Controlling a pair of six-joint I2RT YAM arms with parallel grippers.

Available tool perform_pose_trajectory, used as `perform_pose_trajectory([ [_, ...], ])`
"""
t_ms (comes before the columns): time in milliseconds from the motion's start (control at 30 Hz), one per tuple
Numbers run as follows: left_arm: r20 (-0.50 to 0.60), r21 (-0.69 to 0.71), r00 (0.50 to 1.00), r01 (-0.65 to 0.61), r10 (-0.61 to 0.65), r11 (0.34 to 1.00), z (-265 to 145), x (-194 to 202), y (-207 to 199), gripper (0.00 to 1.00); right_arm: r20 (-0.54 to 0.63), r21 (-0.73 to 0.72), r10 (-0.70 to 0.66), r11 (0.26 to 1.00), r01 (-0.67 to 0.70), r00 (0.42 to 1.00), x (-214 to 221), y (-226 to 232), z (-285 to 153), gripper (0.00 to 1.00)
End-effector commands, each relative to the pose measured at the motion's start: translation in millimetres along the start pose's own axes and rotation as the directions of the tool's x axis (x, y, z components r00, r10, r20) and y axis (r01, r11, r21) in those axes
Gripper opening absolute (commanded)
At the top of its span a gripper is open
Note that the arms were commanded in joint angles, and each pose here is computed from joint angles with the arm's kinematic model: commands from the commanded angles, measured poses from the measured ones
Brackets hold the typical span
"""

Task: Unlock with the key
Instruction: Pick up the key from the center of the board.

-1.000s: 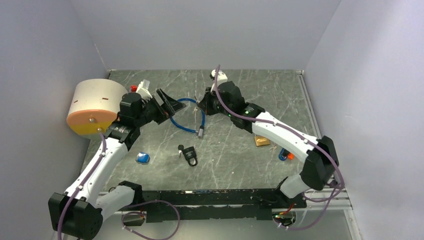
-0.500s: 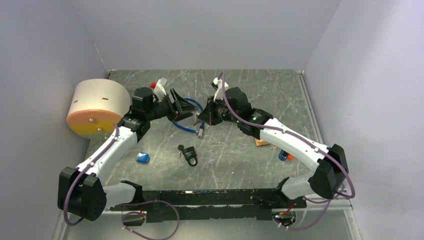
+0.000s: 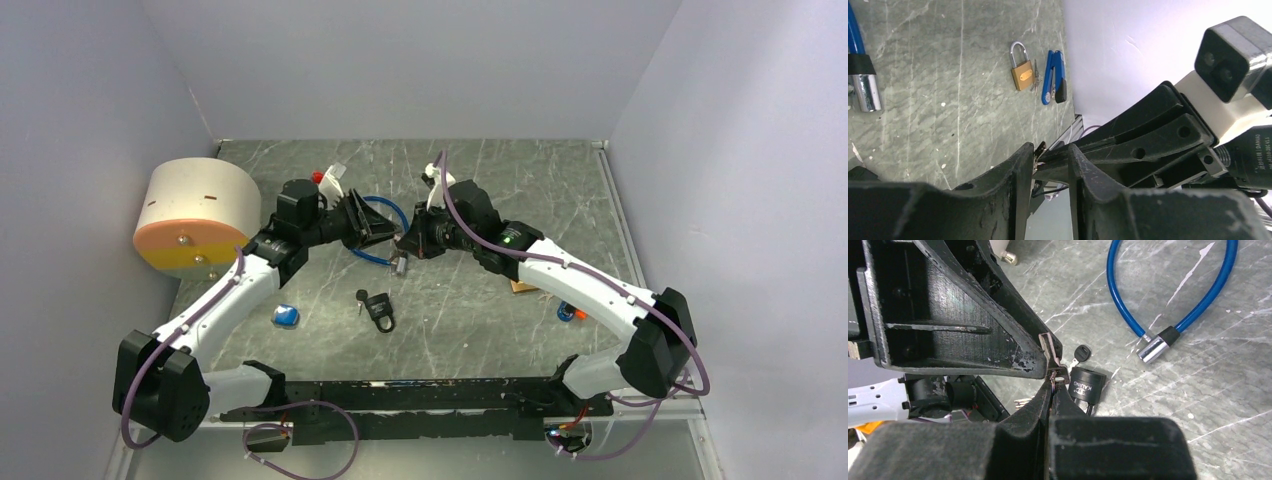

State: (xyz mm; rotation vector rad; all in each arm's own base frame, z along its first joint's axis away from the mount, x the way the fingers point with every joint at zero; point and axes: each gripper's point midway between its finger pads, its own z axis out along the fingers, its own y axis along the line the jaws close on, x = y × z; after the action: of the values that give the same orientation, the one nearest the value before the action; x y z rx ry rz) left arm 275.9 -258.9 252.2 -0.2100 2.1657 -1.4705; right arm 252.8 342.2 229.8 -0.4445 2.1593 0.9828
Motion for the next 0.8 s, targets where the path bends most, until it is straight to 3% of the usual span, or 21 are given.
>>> perform_pose_trajectory([
  [0,0.0,-0.016,0.999,-0.045,0.045,0.999,-2.3,0.2,-4.5,0.34,0.031,-0.027,0.016,1.0,-0.015,0.999,-8.0,9.8,-3.5,0.0],
  [367,0.016,-0.027,0.994,-0.104,0.105,0.994,2.2,-9.3,-5.7,0.17,0.041,-0.146,-0.031,0.989,0.036,0.999,2.1,23.7,-8.3,0.0],
  [433,0.012,-0.006,0.993,-0.121,0.121,0.993,3.9,-9.7,-8.7,0.04,0.048,-0.159,-0.036,0.986,0.043,0.998,3.7,24.7,-10.5,0.0],
  [600,0.003,0.094,0.985,-0.172,0.172,0.981,4.1,-7.2,-24.5,0.03,0.073,-0.142,-0.006,0.99,0.016,0.997,3.8,21.1,-17.3,0.0],
  [667,0.01,0.119,0.98,-0.197,0.197,0.973,2.2,-5.7,-27.7,0.03,0.097,-0.145,0.001,0.989,0.013,0.995,0.3,21.7,-21.5,0.09],
  [767,0.024,0.14,0.971,-0.24,0.239,0.96,-2.1,-5.5,-33.5,0.03,0.121,-0.137,0.029,0.991,-0.013,0.992,-4.8,22.0,-27.3,0.41],
])
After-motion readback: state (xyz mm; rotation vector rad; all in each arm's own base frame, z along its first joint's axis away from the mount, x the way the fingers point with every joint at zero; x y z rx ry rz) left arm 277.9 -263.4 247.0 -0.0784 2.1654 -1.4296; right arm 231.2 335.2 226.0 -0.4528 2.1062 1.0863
